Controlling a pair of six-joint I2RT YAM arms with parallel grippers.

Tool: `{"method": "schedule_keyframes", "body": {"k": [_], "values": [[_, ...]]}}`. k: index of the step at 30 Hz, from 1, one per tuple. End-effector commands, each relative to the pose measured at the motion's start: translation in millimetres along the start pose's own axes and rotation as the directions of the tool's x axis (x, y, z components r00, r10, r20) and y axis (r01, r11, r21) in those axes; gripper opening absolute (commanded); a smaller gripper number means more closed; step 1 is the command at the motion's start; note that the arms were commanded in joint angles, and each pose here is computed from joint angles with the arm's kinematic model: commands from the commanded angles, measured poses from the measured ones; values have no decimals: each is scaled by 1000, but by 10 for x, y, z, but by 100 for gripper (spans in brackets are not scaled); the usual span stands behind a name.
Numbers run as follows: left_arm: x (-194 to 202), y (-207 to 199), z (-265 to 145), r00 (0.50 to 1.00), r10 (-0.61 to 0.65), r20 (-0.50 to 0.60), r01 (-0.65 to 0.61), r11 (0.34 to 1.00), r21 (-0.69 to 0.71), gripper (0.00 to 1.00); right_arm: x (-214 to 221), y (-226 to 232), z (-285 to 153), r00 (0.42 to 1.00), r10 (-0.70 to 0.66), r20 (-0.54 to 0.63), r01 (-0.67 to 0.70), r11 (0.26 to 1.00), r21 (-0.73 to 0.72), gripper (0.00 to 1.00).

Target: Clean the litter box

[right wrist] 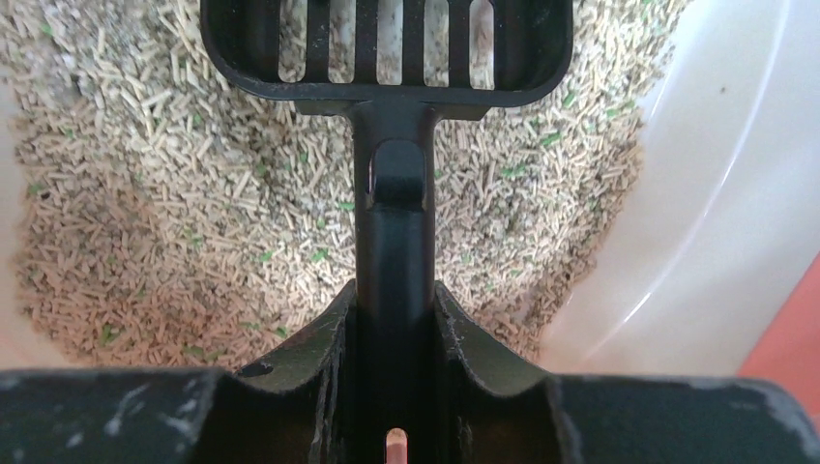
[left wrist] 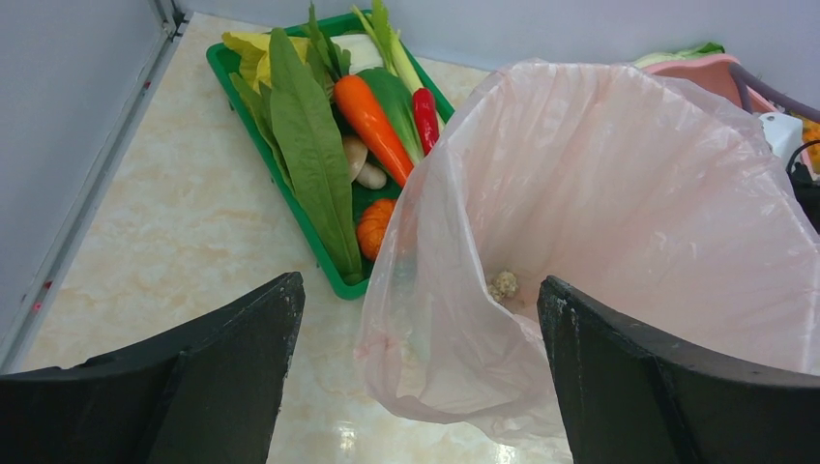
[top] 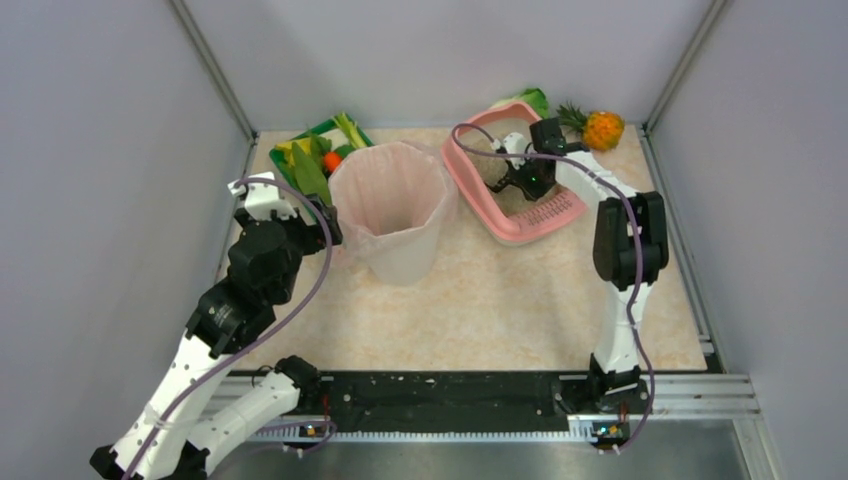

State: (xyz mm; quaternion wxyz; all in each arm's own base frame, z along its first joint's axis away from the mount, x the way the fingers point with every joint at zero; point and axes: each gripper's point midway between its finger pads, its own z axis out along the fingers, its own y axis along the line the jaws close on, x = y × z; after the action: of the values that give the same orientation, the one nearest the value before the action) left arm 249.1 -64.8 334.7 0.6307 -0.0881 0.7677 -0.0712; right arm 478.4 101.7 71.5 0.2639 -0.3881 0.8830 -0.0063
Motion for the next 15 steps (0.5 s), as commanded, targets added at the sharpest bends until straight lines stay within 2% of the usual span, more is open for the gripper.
{"method": "schedule_keyframes", "body": {"k": [1,6,11,15], "values": [[-102,-13,17,998,-47,44,47,999,-8,95,-553,208,112,978,-80,193,88,996,-34,0],[-102,1,5,998,-51,43,51,999,-11,95,-773,407,185,949,-110,295,141,986,-88,0],[-99,16,-7,997,-57,43,57,998,-16,95,-923,520,198,928,-58,369,117,983,-140,0],[-94,28,-16,997,-60,46,61,998,-17,95,-935,491,178,919,-29,392,82,989,-121,0]]}}
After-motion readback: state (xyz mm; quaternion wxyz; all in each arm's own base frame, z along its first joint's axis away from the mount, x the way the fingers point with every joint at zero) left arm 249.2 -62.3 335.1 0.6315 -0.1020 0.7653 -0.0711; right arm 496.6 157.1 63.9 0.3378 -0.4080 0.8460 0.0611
